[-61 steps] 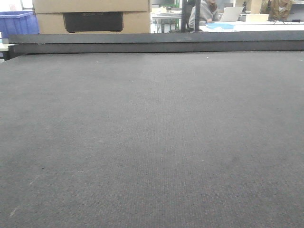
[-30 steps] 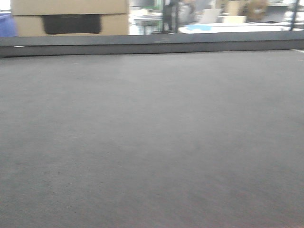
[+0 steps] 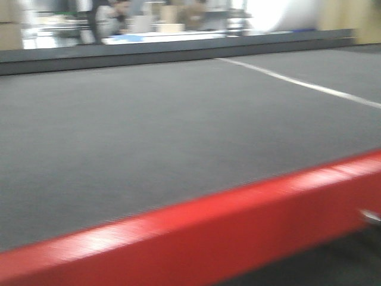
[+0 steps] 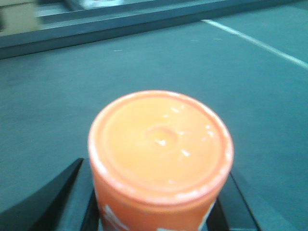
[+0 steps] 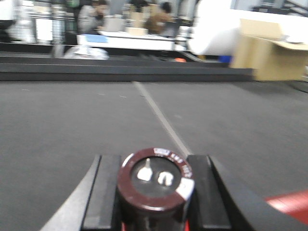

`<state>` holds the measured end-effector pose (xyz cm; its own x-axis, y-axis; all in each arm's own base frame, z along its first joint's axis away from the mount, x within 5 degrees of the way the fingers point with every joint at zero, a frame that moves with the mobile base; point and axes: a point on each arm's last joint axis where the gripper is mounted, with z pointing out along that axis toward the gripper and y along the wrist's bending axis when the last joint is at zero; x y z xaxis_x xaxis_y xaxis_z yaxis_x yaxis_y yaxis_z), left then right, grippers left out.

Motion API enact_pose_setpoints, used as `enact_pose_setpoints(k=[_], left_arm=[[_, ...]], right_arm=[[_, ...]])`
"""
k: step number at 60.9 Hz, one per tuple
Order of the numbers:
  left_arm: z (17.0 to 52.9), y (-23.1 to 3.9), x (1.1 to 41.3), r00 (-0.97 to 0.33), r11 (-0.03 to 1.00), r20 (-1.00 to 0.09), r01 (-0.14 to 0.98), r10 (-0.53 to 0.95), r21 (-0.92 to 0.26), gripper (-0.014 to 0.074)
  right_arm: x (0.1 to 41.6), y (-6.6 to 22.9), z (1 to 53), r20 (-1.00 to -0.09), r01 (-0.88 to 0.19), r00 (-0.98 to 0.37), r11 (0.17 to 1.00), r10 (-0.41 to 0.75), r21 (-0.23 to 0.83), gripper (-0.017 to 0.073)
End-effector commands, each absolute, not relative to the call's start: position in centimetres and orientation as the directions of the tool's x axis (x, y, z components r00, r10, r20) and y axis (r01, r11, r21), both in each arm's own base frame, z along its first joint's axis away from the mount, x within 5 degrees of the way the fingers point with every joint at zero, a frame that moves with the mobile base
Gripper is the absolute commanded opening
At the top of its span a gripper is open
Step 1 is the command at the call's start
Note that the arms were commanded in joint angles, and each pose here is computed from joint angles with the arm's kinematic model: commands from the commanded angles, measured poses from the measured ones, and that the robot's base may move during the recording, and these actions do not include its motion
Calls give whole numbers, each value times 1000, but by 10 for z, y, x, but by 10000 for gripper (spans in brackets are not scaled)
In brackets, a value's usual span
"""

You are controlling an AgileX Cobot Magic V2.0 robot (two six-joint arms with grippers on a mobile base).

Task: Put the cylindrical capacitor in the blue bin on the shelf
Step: 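Drive the base away from the table toward the bin shelf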

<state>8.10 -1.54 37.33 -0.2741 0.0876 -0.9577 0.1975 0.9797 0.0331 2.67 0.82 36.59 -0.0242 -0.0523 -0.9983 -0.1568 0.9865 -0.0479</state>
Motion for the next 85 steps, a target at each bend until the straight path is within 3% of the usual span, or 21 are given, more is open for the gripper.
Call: enact_pose_setpoints(k=[1, 85], left_arm=[[376, -16, 80, -255, 979, -964, 203, 71, 18, -111], [376, -16, 80, -255, 979, -964, 203, 71, 18, -111]], right_arm=[[26, 8, 369, -998, -149, 7, 987, -58, -58, -42], [26, 8, 369, -998, -149, 7, 987, -58, -58, -42]])
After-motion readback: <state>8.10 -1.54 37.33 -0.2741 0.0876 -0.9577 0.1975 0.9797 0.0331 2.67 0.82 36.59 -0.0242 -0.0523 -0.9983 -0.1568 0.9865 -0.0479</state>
